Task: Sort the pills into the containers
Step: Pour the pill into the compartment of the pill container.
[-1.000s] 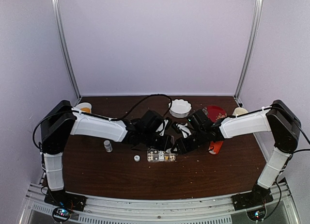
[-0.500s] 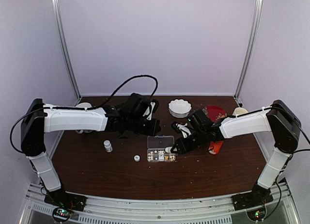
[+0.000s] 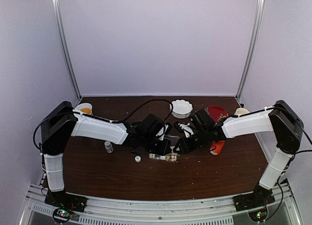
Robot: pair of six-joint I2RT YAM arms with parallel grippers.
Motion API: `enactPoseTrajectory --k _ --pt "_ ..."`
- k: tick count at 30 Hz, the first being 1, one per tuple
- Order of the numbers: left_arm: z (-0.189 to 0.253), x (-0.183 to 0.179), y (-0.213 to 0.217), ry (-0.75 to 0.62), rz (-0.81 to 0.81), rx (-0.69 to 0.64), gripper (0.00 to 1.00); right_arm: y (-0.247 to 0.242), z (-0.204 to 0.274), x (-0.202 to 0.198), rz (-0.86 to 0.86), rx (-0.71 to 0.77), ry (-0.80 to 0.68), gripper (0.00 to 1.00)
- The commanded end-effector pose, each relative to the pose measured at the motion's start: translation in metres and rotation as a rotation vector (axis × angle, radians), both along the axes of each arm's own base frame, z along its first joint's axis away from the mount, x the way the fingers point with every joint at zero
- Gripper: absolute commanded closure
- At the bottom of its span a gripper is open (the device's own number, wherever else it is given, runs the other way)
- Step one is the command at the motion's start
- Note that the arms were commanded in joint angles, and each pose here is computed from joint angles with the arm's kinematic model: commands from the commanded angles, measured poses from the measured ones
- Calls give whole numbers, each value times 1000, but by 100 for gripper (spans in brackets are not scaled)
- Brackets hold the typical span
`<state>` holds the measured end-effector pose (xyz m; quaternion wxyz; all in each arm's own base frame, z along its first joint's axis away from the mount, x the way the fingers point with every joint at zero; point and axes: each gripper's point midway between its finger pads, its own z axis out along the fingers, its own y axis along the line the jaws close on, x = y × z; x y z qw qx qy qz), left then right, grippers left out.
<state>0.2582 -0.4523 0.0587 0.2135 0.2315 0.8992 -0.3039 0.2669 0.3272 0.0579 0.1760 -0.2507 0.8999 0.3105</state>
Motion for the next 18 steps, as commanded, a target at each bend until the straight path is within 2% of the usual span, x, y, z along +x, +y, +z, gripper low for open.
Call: enactPoseTrajectory --k 1,13,18 --pt "11 -2 -14 3 -14 -50 100 5 14 8 -3 27 -40 100" --pt "86 33 32 -174 90 -20 100 5 14 9 -4 29 -43 100" --pt "90 37 58 -205 148 11 100 3 14 10 -16 26 -52 100"
